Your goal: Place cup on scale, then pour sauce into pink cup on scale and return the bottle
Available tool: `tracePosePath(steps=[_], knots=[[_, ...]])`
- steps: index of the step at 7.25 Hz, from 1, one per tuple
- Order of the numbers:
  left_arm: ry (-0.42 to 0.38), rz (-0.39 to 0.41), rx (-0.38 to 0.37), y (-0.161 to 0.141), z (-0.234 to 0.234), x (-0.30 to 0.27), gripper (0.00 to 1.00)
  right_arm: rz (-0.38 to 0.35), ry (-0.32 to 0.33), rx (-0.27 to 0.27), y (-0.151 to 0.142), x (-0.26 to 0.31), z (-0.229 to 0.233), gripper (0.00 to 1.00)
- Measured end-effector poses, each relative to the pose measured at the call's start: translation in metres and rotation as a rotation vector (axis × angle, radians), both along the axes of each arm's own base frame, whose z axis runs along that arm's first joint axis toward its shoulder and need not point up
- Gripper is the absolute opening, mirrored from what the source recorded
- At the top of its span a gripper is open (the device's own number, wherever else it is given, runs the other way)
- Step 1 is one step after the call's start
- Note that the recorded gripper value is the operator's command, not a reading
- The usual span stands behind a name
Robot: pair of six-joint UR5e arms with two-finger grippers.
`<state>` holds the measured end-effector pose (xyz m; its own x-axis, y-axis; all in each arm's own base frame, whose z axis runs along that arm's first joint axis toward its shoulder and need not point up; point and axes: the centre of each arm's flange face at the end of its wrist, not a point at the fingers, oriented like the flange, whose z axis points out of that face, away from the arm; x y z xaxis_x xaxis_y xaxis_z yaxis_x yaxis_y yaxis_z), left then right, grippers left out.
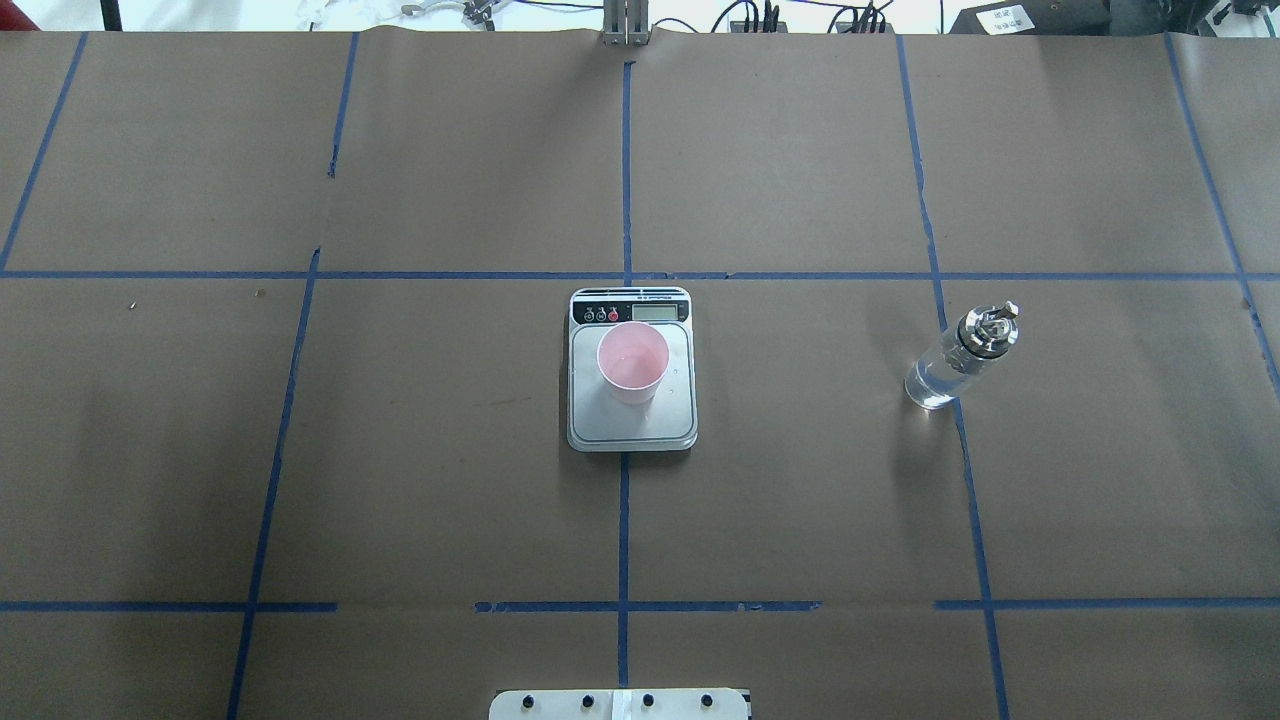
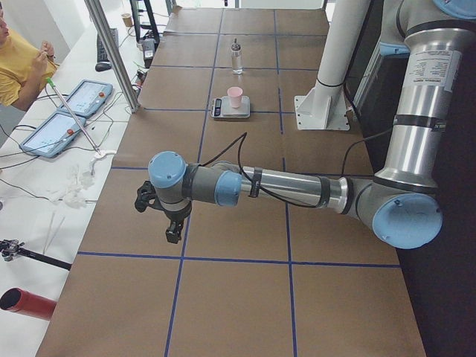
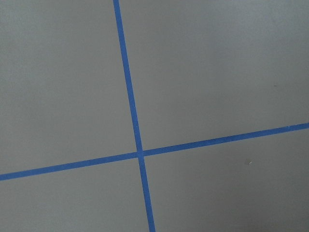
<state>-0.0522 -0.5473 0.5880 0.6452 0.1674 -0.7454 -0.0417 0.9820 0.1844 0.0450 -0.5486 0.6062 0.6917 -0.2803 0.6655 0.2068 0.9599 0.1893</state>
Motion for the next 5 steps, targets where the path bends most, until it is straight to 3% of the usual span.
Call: tracePosePath(steps=[3,5], knots=[[0.103,0.011,0.031,0.024,-0.022,0.003,1.0,-0.032,0.008,0.036,-0.017,-0.018,-0.02,1.0],[0.051,-0.004,0.111,0.062,-0.059,-0.005,1.0,-0.039,0.013,0.072,-0.026,-0.023,-0.039,1.0]])
